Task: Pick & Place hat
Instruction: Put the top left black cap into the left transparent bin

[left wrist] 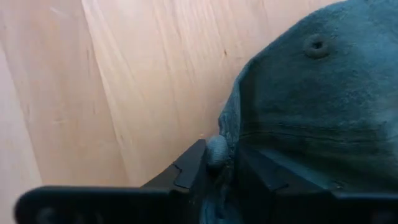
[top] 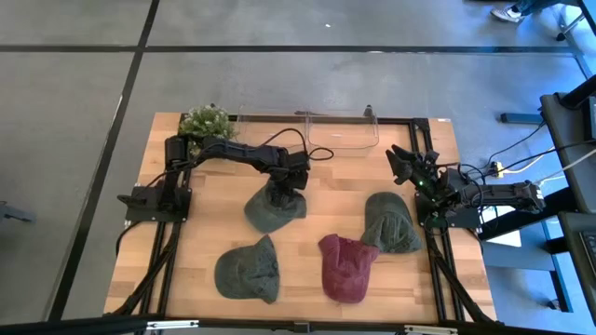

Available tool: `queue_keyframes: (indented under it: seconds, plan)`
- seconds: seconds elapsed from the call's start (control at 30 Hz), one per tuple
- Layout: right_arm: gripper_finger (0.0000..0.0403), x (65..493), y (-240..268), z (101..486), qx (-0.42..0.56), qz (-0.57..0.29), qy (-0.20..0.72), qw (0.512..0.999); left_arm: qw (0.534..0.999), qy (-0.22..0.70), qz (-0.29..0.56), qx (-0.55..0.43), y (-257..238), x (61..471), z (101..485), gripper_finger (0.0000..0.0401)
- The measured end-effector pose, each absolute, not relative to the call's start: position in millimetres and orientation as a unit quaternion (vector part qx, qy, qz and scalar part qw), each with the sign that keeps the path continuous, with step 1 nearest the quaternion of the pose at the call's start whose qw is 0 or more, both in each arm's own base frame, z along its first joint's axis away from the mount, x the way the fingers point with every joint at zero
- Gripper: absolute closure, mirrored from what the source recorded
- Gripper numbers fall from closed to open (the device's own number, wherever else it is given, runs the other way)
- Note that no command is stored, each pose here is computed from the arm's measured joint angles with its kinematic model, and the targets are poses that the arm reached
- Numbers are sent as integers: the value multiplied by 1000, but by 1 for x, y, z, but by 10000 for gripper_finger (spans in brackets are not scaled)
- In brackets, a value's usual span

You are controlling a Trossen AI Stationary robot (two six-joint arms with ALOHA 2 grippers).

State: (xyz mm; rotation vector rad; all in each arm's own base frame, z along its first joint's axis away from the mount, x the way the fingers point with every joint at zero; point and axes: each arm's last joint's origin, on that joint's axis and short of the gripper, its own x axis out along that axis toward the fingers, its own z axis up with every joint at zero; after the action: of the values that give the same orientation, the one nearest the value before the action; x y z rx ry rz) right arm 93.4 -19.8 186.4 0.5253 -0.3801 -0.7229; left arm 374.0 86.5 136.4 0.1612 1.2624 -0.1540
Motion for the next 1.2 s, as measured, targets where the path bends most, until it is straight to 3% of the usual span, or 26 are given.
queue_keyframes:
  seconds: [0.13,0.23,0.47,0.87,1.2]
  plan:
    - [114,93,-20,186,252,-347,-183,885,798,594,-60,83,88,375,140,371]
    - [114,93,-20,186,253,-347,-183,884,789,606,-39,98,90,376,149,371]
    - [114,93,-20,186,252,-347,-183,884,787,605,23,119,96,375,210,371]
    - [114,93,-20,186,236,-352,-177,888,845,501,140,123,101,349,329,371]
    - [114,92,-21,186,238,-381,-182,875,841,416,222,266,104,322,398,371]
